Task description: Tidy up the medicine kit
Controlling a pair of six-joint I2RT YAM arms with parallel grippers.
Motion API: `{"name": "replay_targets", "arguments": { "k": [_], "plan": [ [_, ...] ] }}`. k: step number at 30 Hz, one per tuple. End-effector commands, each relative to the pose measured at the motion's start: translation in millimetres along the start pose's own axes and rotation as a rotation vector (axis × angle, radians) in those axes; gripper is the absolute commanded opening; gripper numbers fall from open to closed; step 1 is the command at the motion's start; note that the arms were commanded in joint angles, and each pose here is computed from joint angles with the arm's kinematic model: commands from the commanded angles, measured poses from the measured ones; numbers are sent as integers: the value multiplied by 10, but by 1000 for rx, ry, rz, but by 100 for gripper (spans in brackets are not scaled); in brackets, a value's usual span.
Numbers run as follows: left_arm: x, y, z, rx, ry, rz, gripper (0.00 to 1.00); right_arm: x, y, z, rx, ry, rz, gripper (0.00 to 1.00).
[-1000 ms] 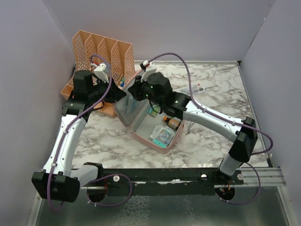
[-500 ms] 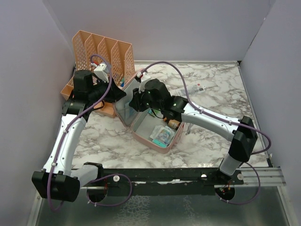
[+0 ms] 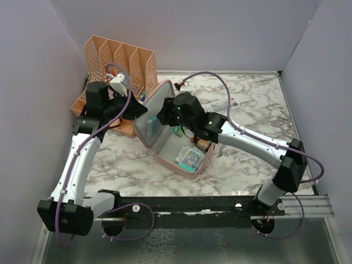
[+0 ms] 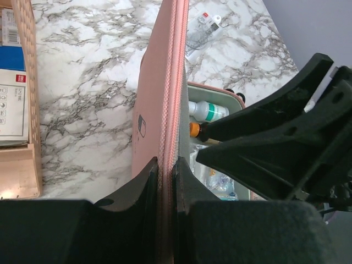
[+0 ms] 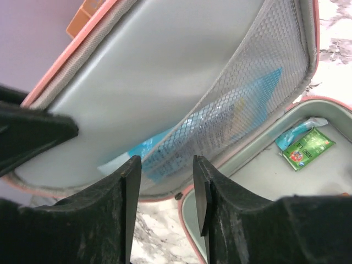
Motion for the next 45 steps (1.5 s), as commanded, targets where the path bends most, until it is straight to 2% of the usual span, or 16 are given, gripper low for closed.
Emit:
{"name": "replay_targets", "arguments": {
  "k": [1,5,7,9,12,15,24,35,39,43,45],
  "plan": [
    [7,38,-81,-51,-53,-31,0,-139,156,-38,-30,-111,-59,37],
    [6,13,-120,-62,-84,-43,0,-150,242,76,3,-75,-61,21],
    [12,13,-138,-72,-97,-54,0,-143,236,96,7,-69,-51,19],
    [16,8,-170,-88,-122,-60,0,-155,195,102,13,-67,-26,21],
    [31,5,-229,-115,-163,-71,0,-220,71,71,17,-82,28,36],
    [29,4,-229,-127,-166,-82,0,-260,-81,-13,7,-109,71,43],
    [-9,22,-164,-127,-135,-98,0,-242,-319,-188,-13,-174,89,55],
    [-13,10,-193,-129,-159,-113,0,-407,-615,-287,-77,-234,155,57],
    [-4,33,-205,-136,-161,-122,0,-417,-701,-307,-56,-261,146,56],
    [-11,33,-202,-135,-162,-122,0,-452,-750,-446,-3,-322,128,48],
    [-9,30,-203,-137,-163,-122,0,-460,-732,-524,30,-355,107,40]
  ]
}}
Point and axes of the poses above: each gripper's point midway between its finger pads, its own x axis back along the fingers, its own z axis along the line the jaws close on, y = z × x, the point moved 2 cm from there along x, back along the fingers, and after that the axes turned 6 degrees about -x, right-handed, at the moved point
